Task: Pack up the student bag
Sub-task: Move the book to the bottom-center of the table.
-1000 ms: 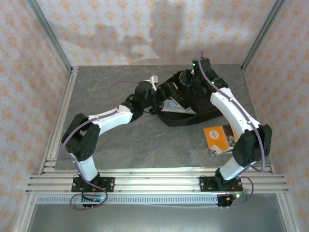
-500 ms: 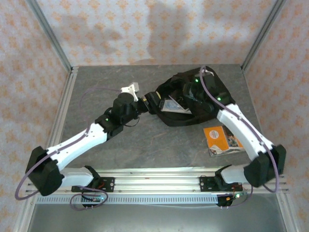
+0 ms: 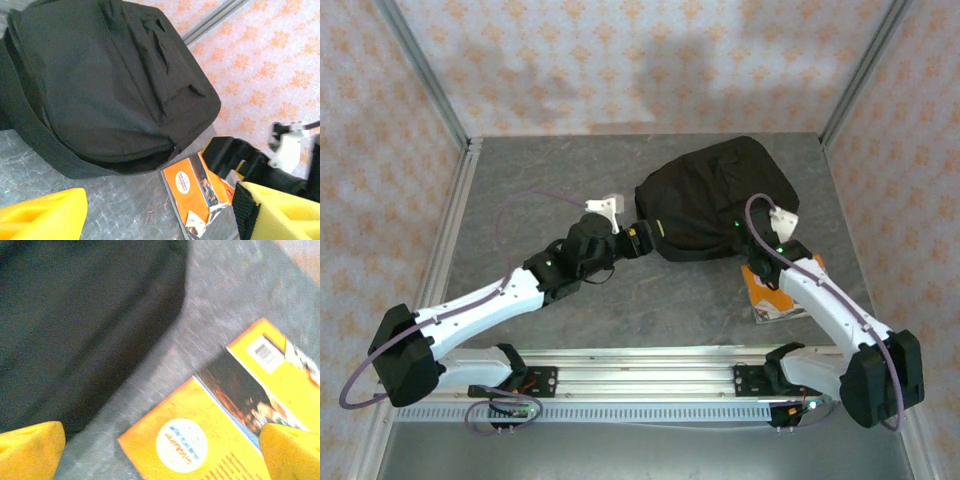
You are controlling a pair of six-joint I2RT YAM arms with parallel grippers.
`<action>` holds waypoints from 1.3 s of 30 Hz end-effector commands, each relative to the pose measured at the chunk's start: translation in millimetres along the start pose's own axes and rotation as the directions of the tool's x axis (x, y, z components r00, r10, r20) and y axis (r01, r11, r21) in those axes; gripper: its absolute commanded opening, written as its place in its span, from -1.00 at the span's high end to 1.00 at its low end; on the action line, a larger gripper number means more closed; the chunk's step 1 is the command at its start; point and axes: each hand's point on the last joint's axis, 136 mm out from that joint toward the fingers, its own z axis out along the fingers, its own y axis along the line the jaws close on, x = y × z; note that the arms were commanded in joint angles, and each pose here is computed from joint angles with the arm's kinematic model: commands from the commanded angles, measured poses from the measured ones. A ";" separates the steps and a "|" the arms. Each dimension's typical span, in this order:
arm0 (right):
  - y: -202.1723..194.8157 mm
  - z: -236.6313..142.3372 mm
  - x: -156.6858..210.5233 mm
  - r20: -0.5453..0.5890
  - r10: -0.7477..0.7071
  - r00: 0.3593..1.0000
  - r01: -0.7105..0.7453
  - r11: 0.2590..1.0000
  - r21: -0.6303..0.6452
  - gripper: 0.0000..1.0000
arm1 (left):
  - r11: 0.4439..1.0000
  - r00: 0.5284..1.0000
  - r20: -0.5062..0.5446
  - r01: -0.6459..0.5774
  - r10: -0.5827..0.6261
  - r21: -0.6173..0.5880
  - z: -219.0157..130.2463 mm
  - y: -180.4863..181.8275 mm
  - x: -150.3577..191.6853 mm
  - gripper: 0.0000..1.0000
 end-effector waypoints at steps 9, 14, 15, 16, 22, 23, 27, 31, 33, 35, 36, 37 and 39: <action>-1.2 61.8 70.3 -0.349 0.335 0.875 -0.359 0.933 -0.005 -1.00 | 0.996 0.997 -0.077 -0.007 0.000 -0.093 -6.4 44.4 41.1 -0.54; 24.2 72.3 95.3 -0.506 0.292 0.812 -0.372 0.926 -0.062 -0.95 | 0.993 0.998 -0.054 -0.018 0.012 -0.121 -19.6 51.0 36.6 -0.54; 24.6 73.2 98.1 -0.522 0.284 0.804 -0.361 0.931 -0.051 -0.95 | 0.992 0.999 -0.053 -0.021 0.014 -0.126 -20.9 52.6 36.7 -0.54; 26.2 73.4 98.7 -0.538 0.272 0.798 -0.349 0.936 -0.044 -0.94 | 0.990 0.998 -0.053 -0.021 0.014 -0.139 -22.1 56.0 37.6 -0.54; 54.5 63.5 116.2 -0.648 0.221 0.729 -0.382 0.916 -0.118 -0.81 | 0.985 0.998 -0.058 -0.013 0.003 -0.172 -26.3 65.9 41.6 -0.54; 57.9 60.6 120.2 -0.655 0.212 0.725 -0.380 0.917 -0.124 -0.80 | 0.984 0.998 -0.056 -0.018 0.008 -0.178 -27.6 66.5 40.5 -0.54; 73.1 43.1 135.1 -0.663 0.162 0.731 -0.349 0.924 -0.158 -0.78 | 0.977 0.999 -0.031 -0.033 0.027 -0.212 -36.8 68.5 31.6 -0.54; 89.3 21.0 153.2 -0.653 0.102 0.751 -0.300 0.933 -0.200 -0.78 | 0.967 0.999 -0.007 -0.034 0.033 -0.253 -47.0 71.9 22.9 -0.54; 98.5 11.8 164.3 -0.652 0.081 0.754 -0.287 0.933 -0.216 -0.78 | 0.967 1.000 -0.001 -0.025 0.026 -0.255 -48.7 71.9 22.0 -0.54; 114.5 1.7 176.4 -0.656 0.055 0.752 -0.284 0.926 -0.248 -0.78 | 0.965 1.000 -0.004 -0.021 0.020 -0.263 -48.4 73.7 23.3 -0.55; 122.6 -2.9 181.5 -0.659 0.039 0.751 -0.279 0.923 -0.265 -0.78 | 0.962 1.000 -0.005 -0.019 0.018 -0.271 -47.8 75.4 23.7 -0.55; 133.7 -9.1 186.6 -0.660 0.014 0.751 -0.271 0.919 -0.288 -0.78 | 0.959 1.000 -0.008 -0.019 0.017 -0.284 -47.2 78.0 24.5 -0.55; 162.2 -25.1 195.1 -0.656 -0.063 0.752 -0.244 0.898 -0.365 -0.78 | 0.946 1.000 -0.013 -0.017 0.014 -0.323 -45.5 85.9 26.1 -0.55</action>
